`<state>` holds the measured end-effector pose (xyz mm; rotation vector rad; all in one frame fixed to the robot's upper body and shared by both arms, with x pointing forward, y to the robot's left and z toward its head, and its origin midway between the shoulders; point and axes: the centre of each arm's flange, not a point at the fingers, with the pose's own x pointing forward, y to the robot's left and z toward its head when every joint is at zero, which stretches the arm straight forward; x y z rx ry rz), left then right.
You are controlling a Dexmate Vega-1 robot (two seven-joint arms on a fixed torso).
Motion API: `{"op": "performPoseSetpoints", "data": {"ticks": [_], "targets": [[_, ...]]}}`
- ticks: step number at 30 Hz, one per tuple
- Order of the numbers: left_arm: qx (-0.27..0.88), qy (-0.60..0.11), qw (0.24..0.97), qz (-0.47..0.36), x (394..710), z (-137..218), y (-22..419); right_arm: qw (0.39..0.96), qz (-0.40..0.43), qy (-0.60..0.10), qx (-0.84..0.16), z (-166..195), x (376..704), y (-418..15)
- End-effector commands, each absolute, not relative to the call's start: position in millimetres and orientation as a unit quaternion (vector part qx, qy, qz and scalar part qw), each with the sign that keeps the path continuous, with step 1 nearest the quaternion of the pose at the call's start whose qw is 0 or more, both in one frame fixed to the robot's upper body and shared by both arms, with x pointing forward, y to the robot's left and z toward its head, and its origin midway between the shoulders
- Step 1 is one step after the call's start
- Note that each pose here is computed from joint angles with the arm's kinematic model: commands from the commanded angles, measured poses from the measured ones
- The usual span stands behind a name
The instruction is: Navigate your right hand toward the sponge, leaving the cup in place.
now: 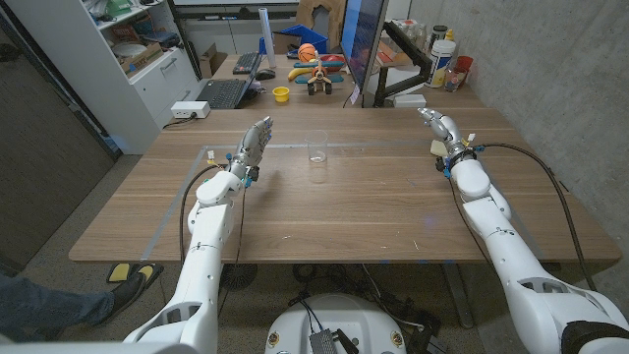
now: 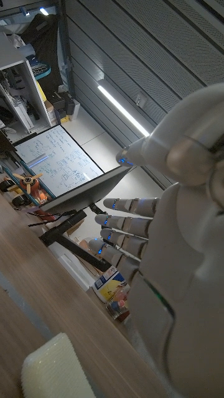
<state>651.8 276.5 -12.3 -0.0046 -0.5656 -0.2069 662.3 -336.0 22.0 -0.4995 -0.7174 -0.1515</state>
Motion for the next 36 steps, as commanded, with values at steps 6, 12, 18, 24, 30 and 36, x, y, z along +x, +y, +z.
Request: {"op": "performPoseSetpoints", "data": {"ticks": [6, 12, 18, 24, 30, 36], "targets": [[-0.002, -0.276, 0.956, -0.102, 651.7, -14.2, 273.5, 0.896, -0.089, -0.344, -0.267, 22.4, 662.4, -341.4], [-0.002, -0.281, 0.954, -0.105, 650.5, -13.6, 270.8, 0.894, -0.094, -0.342, -0.275, 21.7, 661.7, -343.2], [-0.001, -0.284, 0.953, -0.105, 648.8, -11.4, 269.1, 0.889, -0.103, -0.340, -0.289, 24.0, 660.3, -344.7], [0.001, -0.283, 0.953, -0.106, 648.7, -11.4, 266.7, 0.881, -0.113, -0.337, -0.312, 22.9, 659.1, -347.1], [0.003, -0.279, 0.954, -0.107, 649.4, -13.3, 265.2, 0.879, -0.121, -0.336, -0.316, 20.5, 657.4, -350.6], [0.007, -0.278, 0.955, -0.108, 649.4, -13.5, 262.7, 0.877, -0.126, -0.334, -0.321, 19.4, 656.5, -352.4]]}}
